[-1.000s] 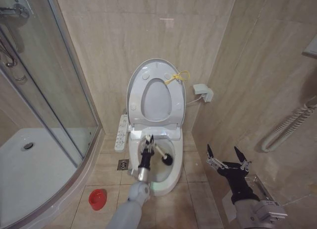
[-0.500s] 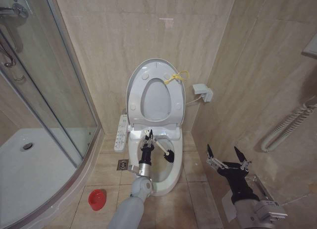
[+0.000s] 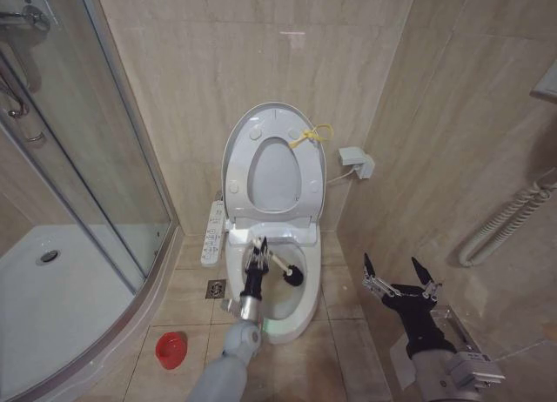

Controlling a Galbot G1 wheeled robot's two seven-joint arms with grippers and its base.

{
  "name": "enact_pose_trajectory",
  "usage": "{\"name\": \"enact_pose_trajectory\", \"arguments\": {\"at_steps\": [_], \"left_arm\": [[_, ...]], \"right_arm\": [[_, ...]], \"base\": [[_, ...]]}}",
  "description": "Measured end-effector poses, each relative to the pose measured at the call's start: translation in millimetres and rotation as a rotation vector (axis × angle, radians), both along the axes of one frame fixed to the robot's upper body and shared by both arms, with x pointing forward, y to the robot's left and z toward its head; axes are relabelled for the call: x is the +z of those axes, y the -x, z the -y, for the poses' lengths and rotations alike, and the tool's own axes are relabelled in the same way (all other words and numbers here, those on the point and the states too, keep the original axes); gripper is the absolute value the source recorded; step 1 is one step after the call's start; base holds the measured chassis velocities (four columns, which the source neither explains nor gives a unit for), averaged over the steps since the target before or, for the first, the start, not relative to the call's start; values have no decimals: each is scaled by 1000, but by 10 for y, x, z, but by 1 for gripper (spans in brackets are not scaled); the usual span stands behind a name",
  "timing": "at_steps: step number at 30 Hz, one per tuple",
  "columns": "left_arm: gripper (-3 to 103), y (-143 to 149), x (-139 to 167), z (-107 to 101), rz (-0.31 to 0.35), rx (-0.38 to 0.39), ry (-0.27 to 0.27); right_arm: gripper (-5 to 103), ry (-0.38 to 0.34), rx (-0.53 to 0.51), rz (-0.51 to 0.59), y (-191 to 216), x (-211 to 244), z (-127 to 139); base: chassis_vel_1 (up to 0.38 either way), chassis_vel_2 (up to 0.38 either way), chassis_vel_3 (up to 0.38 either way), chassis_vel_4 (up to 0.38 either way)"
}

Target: Open the toilet lid, clean the toilet bowl with a toilet brush, close the toilet lid, and flush.

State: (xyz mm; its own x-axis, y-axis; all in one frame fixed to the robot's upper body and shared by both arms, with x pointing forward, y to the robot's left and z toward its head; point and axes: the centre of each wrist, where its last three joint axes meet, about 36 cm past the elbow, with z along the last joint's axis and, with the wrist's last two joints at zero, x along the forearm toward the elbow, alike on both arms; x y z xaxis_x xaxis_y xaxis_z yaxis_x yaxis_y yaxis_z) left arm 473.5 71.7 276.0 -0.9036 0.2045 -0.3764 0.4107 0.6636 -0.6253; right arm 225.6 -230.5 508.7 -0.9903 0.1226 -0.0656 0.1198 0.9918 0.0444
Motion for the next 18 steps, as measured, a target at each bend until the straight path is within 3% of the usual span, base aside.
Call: {"name": "enact_pose_trajectory", "arguments": {"at_steps": [2, 4, 5, 7, 10, 14, 17, 18], "left_arm": [[23, 29, -19, -18, -7, -7, -8], [23, 113, -250, -120, -19, -18, -81], [23, 113, -250, -120, -19, -18, -81], [23, 271, -564, -252, -55, -26, -166], [23, 304, -610, -309, -48, -23, -191], [23, 208, -331, -282, -10, -15, -130], [23, 106, 31, -200, 2, -15, -37], [23, 106, 31, -200, 2, -15, -37]], "right_arm": [[100, 0, 0, 0, 0, 0, 0], [100, 0, 0, 0, 0, 0, 0], [100, 0, 0, 0, 0, 0, 0], [100, 0, 0, 0, 0, 0, 0], [100, 0, 0, 0, 0, 0, 0], [100, 0, 0, 0, 0, 0, 0], [100, 0, 0, 0, 0, 0, 0], [100, 0, 0, 0, 0, 0, 0]], "base": [[0, 0, 0, 0], [0, 0, 0, 0], [0, 0, 0, 0], [0, 0, 0, 0], [0, 0, 0, 0], [0, 0, 0, 0], [0, 0, 0, 0], [0, 0, 0, 0]]}}
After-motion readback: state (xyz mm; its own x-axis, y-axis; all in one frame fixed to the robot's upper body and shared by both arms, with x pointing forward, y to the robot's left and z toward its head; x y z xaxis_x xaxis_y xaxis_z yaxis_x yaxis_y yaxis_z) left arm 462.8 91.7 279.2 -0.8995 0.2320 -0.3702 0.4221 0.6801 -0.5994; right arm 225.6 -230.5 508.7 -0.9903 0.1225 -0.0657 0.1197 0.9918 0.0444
